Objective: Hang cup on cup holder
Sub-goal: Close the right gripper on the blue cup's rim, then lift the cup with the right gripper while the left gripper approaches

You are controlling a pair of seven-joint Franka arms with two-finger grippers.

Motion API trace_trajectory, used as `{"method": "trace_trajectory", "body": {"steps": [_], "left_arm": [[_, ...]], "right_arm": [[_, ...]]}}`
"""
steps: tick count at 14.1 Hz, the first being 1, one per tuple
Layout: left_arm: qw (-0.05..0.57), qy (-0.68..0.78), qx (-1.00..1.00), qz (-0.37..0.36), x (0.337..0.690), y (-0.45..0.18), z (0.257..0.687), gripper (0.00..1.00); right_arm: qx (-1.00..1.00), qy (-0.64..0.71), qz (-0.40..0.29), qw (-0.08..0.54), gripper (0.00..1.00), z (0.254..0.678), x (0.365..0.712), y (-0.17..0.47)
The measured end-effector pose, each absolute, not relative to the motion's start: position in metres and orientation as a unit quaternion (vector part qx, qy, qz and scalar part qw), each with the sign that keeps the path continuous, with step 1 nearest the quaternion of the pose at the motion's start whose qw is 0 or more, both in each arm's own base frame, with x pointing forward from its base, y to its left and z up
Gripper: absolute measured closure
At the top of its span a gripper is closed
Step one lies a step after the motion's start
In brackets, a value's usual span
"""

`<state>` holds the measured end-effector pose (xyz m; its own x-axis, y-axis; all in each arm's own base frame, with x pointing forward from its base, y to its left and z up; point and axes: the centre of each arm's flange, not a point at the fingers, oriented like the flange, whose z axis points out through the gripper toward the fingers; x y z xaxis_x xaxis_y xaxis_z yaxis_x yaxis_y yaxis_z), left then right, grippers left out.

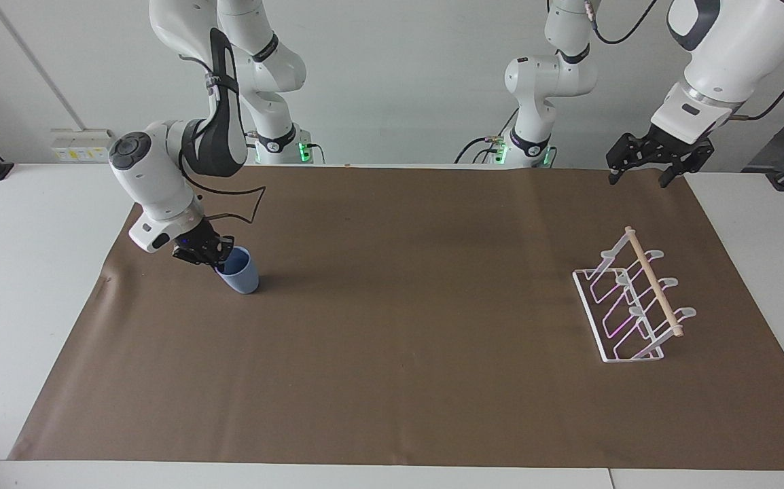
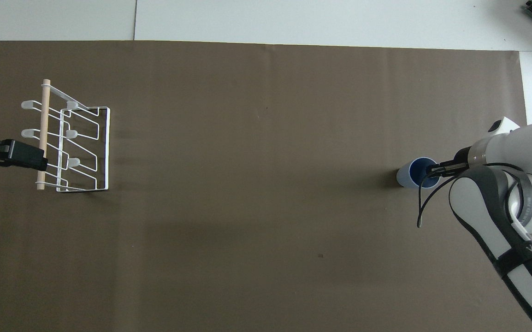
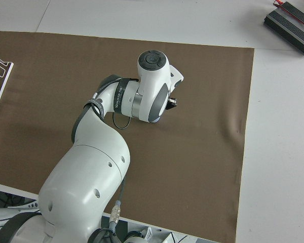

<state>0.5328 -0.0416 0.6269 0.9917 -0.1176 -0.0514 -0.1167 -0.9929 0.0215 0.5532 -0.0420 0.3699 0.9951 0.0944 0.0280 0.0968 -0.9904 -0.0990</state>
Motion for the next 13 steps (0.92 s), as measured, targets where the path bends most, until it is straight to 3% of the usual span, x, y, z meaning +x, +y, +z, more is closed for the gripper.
{"method": "trace_trajectory", "body": {"steps": [4, 10, 13], "left_arm": [[0.009, -0.059, 0.998, -0.026, 0.533, -0.042, 0.627, 0.0], [0.009, -0.059, 0.998, -0.026, 0.533, -0.042, 0.627, 0.0], [0.009, -0.059, 0.998, -0.026, 0.533, -0.042, 0.627, 0.0]], "right_arm": [[-0.997, -0.061, -0.01, 0.054, 0.96, 0.386, 0.56, -0.039], [-0.986, -0.153, -0.005, 0.068, 0.96, 0.443, 0.574, -0.012], [-0.98, -0.159, -0.017, 0.118, 0.96, 0.467, 0.574, 0.008]]}}
